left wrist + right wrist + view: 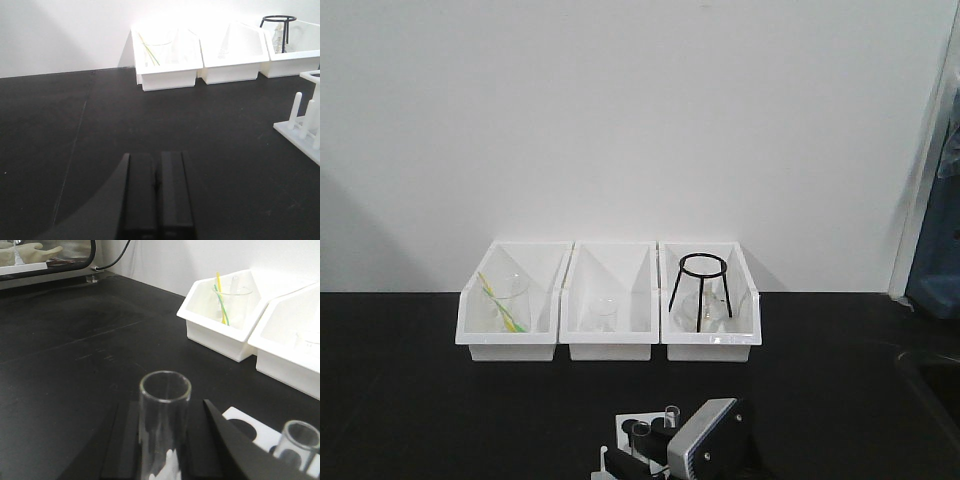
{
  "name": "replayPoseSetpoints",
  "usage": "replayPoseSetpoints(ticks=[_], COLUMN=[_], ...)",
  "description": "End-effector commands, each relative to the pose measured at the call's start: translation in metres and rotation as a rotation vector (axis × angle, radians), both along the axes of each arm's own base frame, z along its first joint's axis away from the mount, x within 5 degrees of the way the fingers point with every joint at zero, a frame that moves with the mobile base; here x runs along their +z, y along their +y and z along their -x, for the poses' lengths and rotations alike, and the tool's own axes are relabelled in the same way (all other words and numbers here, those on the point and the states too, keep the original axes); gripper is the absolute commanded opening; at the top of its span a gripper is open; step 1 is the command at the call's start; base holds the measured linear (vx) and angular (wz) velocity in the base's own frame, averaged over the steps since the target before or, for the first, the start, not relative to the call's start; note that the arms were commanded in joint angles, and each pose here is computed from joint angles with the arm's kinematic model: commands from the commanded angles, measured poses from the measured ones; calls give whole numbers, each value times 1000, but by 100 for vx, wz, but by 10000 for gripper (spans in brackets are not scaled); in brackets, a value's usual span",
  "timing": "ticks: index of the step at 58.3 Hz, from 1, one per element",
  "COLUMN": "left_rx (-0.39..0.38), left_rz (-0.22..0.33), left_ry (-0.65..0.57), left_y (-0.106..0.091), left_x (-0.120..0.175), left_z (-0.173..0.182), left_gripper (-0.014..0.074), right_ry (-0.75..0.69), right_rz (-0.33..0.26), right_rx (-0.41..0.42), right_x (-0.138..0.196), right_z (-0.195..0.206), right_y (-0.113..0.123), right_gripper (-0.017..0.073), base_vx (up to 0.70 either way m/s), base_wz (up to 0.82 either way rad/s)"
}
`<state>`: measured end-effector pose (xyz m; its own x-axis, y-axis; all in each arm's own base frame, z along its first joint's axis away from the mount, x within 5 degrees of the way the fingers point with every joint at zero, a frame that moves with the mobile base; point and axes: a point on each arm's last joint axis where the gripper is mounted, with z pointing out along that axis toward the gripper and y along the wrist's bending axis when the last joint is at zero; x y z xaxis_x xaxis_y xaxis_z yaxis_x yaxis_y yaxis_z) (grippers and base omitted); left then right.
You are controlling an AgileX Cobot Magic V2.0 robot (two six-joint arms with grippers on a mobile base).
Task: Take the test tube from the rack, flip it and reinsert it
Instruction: 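Close the right gripper around the clear glass test tube, then lift the test tube up out of the rack with the right gripper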
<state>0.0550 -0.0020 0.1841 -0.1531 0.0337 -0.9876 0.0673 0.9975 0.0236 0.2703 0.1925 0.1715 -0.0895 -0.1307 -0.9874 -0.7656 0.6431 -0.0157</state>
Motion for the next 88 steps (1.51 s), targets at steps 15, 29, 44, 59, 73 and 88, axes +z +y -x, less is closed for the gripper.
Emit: replayPoseSetpoints(ticks=[15, 29, 44, 59, 73, 88], left_rx=[-13, -13, -13, -13, -13, -13], left_rz=[19, 19, 19, 19, 19, 19], left_ry=[-91, -91, -91, -91, -91, -91], left_y=[-1, -1, -1, -1, -1, -1], left_x=[9, 9, 9, 9, 9, 9], left_z=[0, 0, 0, 0, 0, 0], left_gripper=[-6, -6, -6, -6, -6, -6], right_ry=[-167, -211, -633, -1077, -127, -88], right_rz=[-156, -179, 446, 1115, 1, -178], right_rx=[15, -103, -135, 4, -320, -220], right_x=[59, 160, 221, 212, 224, 200], right_z=[5, 14, 22, 19, 14, 15], right_y=[-1, -18, -33, -37, -45, -35], right_gripper=[-15, -13, -13, -9, -7, -7], base_vx=[0, 0, 0, 0, 0, 0], base_wz=[0, 0, 0, 0, 0, 0])
